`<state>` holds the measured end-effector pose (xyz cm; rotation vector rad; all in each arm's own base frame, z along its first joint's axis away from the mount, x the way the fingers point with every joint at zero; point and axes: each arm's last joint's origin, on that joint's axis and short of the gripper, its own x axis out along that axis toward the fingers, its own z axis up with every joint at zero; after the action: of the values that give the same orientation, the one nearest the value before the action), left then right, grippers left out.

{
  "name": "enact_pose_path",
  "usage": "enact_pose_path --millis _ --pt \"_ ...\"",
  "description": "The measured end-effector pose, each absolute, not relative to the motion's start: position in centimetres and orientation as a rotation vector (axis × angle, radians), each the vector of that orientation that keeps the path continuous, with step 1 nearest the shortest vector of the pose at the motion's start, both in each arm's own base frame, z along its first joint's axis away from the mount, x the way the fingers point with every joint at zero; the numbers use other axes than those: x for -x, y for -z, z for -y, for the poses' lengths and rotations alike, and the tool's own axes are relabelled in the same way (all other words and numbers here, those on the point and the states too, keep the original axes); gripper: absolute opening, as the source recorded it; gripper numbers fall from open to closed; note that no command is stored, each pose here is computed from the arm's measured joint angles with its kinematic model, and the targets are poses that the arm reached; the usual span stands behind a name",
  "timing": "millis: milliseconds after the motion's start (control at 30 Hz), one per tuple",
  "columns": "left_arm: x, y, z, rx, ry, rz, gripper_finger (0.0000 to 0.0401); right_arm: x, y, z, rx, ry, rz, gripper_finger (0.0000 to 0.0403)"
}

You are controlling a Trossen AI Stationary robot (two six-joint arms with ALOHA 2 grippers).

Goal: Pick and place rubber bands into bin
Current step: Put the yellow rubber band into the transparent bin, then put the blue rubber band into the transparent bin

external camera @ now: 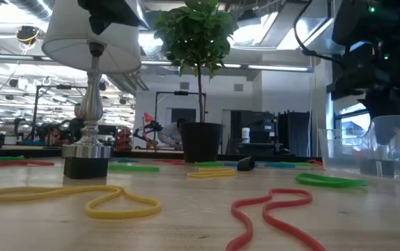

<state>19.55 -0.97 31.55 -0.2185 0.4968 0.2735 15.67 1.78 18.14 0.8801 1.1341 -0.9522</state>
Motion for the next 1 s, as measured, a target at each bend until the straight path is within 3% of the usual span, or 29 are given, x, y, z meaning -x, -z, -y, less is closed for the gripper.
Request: enact_pose_path --millis 300,467,633,1000 --pt "-19.5 -31.5 1.0 0.163 -0.244 -0.511 0.0003 -16.0 -18.7 -1.8 -0.890 0.940 -1.119 0.0121" --pt "-19.5 -31.5 1.0 0.076 -0.221 -0.521 0.0002 -16.5 -20.5 -1.9 -0.885 0.899 -1.097 0.0132" --pt "-19.6 -31.7 1.4 0.099 -0.200 -0.502 0.0002 -16.2 -23.1 -2.1 -0.818 0.801 -1.047 0.0124" --pt "-21.9 -30.1 5.2 0.174 -0.151 -0.574 0.0002 -13.7 -25.8 -2.9 -0.745 0.601 -0.916 0.0051"
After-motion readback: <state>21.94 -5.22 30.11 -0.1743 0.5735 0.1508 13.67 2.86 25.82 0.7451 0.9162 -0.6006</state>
